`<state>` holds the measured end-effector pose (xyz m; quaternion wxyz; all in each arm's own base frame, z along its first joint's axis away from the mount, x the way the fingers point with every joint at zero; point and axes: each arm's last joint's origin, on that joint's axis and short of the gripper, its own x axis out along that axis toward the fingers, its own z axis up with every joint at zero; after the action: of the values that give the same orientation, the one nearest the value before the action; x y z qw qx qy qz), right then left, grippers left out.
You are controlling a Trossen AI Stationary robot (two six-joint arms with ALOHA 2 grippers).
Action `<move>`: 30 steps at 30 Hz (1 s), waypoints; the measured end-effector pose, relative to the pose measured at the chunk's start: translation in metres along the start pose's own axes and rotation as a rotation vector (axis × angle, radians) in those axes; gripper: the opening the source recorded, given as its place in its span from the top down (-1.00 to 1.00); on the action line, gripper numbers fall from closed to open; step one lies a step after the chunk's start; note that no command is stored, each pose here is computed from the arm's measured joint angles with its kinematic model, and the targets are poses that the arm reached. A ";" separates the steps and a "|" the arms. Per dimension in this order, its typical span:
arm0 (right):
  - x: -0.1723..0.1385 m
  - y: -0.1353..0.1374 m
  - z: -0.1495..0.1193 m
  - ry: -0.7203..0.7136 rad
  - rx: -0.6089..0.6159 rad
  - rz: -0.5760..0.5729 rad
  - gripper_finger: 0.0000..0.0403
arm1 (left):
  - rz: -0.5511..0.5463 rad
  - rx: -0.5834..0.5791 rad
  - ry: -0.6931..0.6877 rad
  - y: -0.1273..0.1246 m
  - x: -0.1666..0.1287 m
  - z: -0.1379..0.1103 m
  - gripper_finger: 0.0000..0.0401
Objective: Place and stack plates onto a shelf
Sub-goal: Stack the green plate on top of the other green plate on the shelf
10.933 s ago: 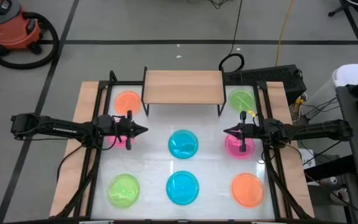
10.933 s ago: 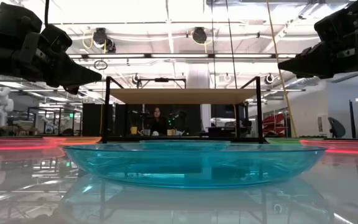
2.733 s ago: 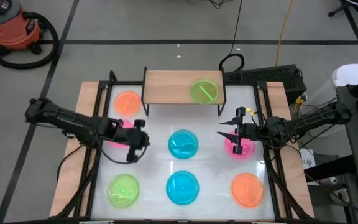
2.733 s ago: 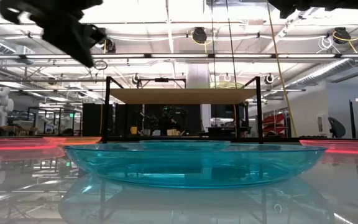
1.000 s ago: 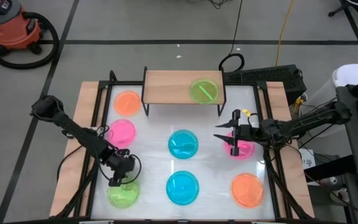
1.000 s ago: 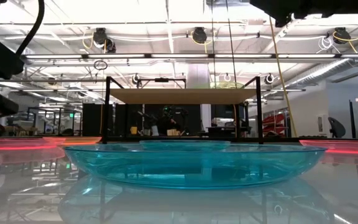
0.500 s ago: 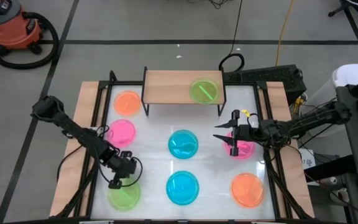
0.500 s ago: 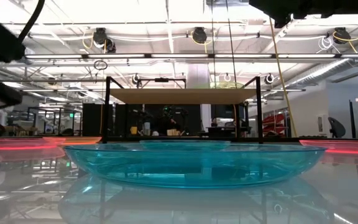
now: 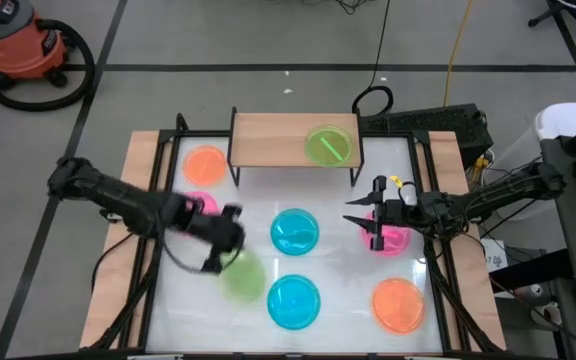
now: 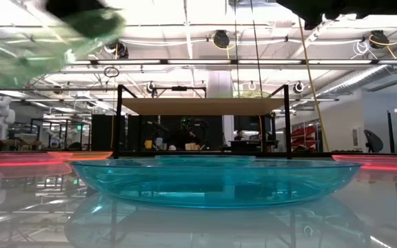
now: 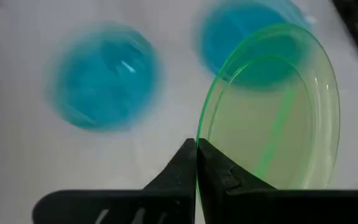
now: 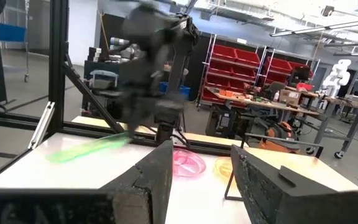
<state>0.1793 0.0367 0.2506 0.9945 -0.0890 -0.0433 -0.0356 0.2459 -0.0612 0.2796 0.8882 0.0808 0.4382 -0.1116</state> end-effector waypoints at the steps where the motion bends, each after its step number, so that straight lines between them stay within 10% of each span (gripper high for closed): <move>1: 0.000 0.000 0.000 -0.004 0.000 -0.001 0.29 | 0.041 0.005 -0.030 0.015 -0.005 0.006 0.99; 14: 0.000 -0.001 0.002 -0.023 -0.019 -0.016 0.29 | 0.228 -0.459 -0.435 0.241 -0.044 0.039 0.99; 30: 0.000 -0.002 0.001 0.000 -0.051 -0.059 0.29 | 0.164 -0.466 -0.352 0.332 0.001 0.071 1.00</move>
<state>0.1790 0.0347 0.2520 0.9904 -0.1127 -0.0450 -0.0662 0.3901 0.2411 0.3366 0.9512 -0.1104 0.2834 0.0519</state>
